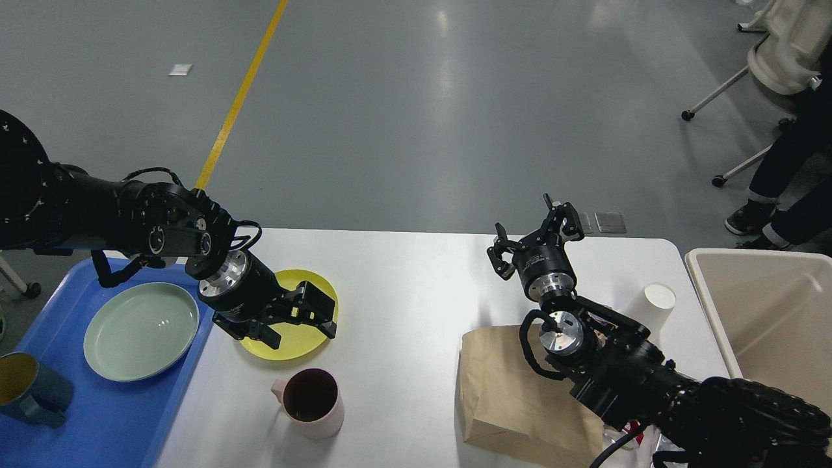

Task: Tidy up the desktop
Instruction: 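Swing the left gripper over the yellow plate and lower it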

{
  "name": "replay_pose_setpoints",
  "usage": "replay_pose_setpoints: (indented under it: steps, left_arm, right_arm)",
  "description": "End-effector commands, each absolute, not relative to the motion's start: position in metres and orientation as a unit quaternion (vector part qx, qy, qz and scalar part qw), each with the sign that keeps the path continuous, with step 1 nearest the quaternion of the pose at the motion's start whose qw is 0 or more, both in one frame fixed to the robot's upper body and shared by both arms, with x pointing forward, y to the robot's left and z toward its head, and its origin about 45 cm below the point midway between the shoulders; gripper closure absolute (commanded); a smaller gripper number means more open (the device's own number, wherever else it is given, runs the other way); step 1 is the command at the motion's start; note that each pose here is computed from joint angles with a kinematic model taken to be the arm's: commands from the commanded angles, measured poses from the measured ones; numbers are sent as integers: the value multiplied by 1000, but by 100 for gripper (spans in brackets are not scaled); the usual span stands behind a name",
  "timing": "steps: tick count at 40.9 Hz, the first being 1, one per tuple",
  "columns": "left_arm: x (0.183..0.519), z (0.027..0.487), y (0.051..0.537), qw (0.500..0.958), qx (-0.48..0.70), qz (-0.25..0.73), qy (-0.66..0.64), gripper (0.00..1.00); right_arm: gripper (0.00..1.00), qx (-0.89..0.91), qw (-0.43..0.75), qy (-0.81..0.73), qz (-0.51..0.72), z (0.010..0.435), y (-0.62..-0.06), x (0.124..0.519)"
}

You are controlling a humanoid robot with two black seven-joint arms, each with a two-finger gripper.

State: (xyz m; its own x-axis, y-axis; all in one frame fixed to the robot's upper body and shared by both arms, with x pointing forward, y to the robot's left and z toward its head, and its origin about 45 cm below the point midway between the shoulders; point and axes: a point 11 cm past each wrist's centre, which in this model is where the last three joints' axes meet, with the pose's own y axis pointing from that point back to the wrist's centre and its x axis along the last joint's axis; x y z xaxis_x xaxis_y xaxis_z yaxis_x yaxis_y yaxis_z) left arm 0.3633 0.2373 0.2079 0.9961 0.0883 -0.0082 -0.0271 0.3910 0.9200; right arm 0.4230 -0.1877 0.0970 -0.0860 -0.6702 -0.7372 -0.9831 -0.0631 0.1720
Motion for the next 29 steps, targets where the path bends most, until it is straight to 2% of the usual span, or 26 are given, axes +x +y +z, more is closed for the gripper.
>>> replay_pose_setpoints:
  steps: [1, 13, 29]
  left_arm:
    - [364, 210, 245, 834, 549, 45, 32, 0]
    - [366, 213, 245, 834, 549, 45, 28, 0]
    - [330, 200, 252, 827, 547, -14, 129, 0]
  right_arm:
    - [0, -638, 222, 648, 352, 97, -188, 423]
    - [0, -638, 222, 648, 352, 97, -188, 423]
    - [0, -638, 222, 648, 352, 97, -188, 423]
